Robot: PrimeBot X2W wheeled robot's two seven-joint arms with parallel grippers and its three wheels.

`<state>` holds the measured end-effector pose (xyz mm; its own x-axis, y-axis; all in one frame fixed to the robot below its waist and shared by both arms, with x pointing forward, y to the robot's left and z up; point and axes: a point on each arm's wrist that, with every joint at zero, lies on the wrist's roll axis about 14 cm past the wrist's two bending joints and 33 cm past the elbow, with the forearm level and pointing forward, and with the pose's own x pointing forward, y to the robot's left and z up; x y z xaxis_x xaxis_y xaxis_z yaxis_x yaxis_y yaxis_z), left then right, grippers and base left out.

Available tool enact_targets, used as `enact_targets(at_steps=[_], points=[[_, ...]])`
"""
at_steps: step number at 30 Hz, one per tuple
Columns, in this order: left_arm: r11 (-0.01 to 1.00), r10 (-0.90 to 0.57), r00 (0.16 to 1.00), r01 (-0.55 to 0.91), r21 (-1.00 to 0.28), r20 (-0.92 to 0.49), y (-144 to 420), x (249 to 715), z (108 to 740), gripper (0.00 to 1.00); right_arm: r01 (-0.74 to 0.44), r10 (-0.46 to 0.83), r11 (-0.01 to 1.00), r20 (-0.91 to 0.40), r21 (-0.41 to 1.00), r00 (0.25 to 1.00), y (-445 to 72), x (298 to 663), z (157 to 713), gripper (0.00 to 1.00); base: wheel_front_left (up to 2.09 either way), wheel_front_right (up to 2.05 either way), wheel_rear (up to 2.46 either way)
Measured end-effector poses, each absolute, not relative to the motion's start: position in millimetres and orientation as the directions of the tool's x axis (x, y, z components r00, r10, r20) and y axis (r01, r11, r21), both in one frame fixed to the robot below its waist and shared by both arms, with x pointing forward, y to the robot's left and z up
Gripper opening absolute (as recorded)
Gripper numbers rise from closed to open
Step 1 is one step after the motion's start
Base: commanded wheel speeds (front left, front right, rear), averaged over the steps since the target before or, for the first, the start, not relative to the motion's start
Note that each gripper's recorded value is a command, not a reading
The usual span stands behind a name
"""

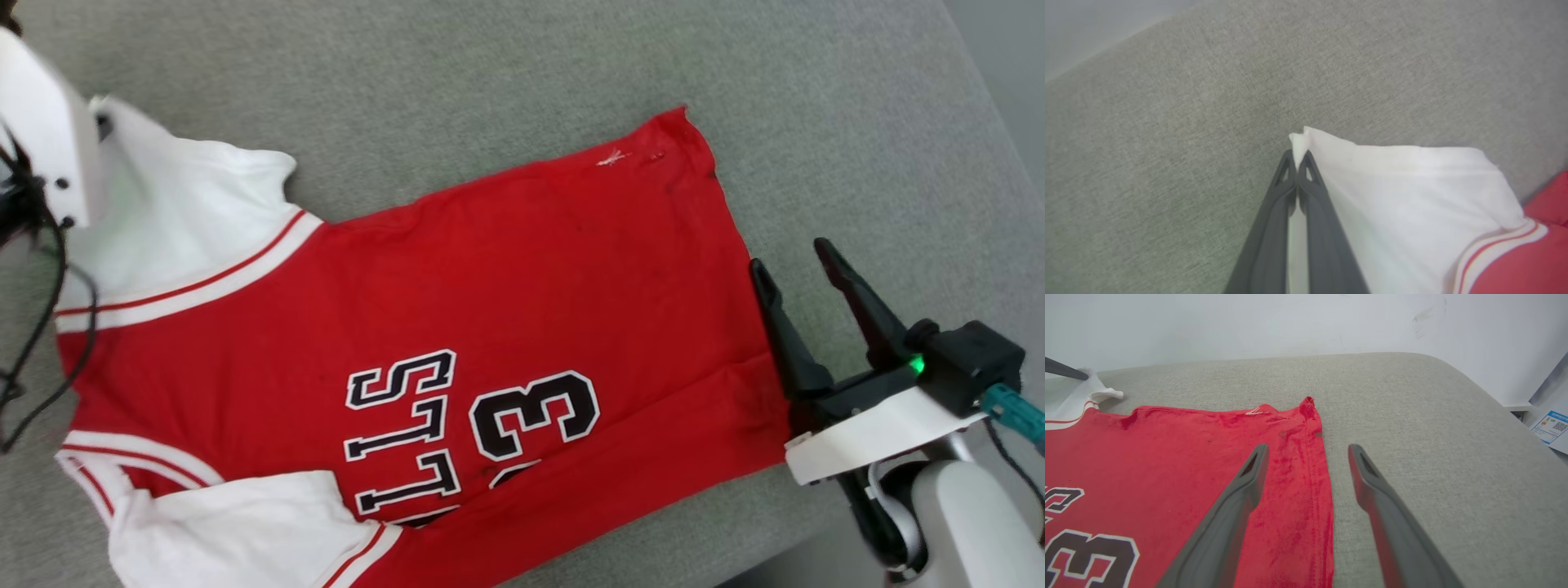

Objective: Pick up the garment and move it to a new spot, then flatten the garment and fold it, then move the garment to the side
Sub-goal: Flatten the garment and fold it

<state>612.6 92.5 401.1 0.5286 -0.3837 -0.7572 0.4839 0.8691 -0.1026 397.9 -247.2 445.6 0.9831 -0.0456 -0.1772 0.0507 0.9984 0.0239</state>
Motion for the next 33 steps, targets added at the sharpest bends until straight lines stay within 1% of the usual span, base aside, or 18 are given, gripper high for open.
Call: enact_targets(at_steps=[2,4,6,8,11,13,16,21,24,27,33], points=[[0.858,-0.428,0.561,0.499,-0.123,-0.708,83.5,613.9,420.7,0.0,0.04,-0.037,0.999,-0.171,0.012,0.985,-248.9,400.1,451.8,1.0,0.0,0.0,0.0],[0.845,-0.45,0.585,0.524,-0.11,-0.674,80.4,610.5,437.7,0.0,0.03,-0.029,1.0,-0.181,0.004,0.983,-251.4,401.7,456.2,1.0,0.0,0.0,0.0],[0.838,-0.462,0.615,0.538,-0.089,-0.639,81.8,606.7,454.7,0.0,0.005,-0.006,1.0,-0.227,-0.007,0.974,-251.7,402.5,454.5,1.0,0.0,0.0,0.0],[0.827,-0.483,0.634,0.557,-0.077,-0.604,79.9,599.2,469.5,0.0,-0.022,0.008,0.999,-0.302,-0.045,0.953,-257.3,403.1,449.6,1.0,0.0,0.0,0.0],[0.803,-0.52,0.645,0.593,-0.063,-0.56,76.7,581.4,486.2,0.0,-0.072,0.041,0.996,-0.449,-0.051,0.893,-258.3,404.4,436.7,1.0,0.0,0.0,0.0],[0.79,-0.546,0.65,0.61,-0.066,-0.529,75.9,569.3,497.5,0.0,-0.101,0.064,0.994,-0.505,-0.046,0.861,-257.4,410.5,437.2,1.0,0.0,0.0,0.0],[0.767,-0.584,0.652,0.639,-0.064,-0.484,73.8,550.8,513.3,0.0,-0.149,0.069,0.985,-0.582,-0.091,0.811,-262.8,424.9,442.3,1.0,0.0,0.0,0.0],[0.751,-0.608,0.657,0.658,-0.055,-0.445,80.0,525.2,525.7,0.0,-0.188,0.094,0.98,-0.673,-0.068,0.734,-255.7,454.1,445.4,1.0,0.0,0.0,0.0],[0.749,-0.611,0.663,0.661,-0.045,-0.432,84.1,514.4,529.5,0.0,-0.191,0.094,0.98,-0.722,-0.054,0.686,-253.2,471.5,441.7,1.0,0.0,0.0,0.0],[0.748,-0.616,0.663,0.662,-0.051,-0.425,86.6,503.0,528.9,0.0,-0.209,0.068,0.974,-0.78,-0.082,0.622,-252.5,481.4,429.2,1.0,0.0,0.0,0.0],[0.748,-0.622,0.669,0.662,-0.055,-0.406,89.0,488.4,530.2,0.0,-0.222,0.042,0.971,-0.843,-0.092,0.536,-244.5,498.5,401.6,1.0,0.0,0.0,0.0]])
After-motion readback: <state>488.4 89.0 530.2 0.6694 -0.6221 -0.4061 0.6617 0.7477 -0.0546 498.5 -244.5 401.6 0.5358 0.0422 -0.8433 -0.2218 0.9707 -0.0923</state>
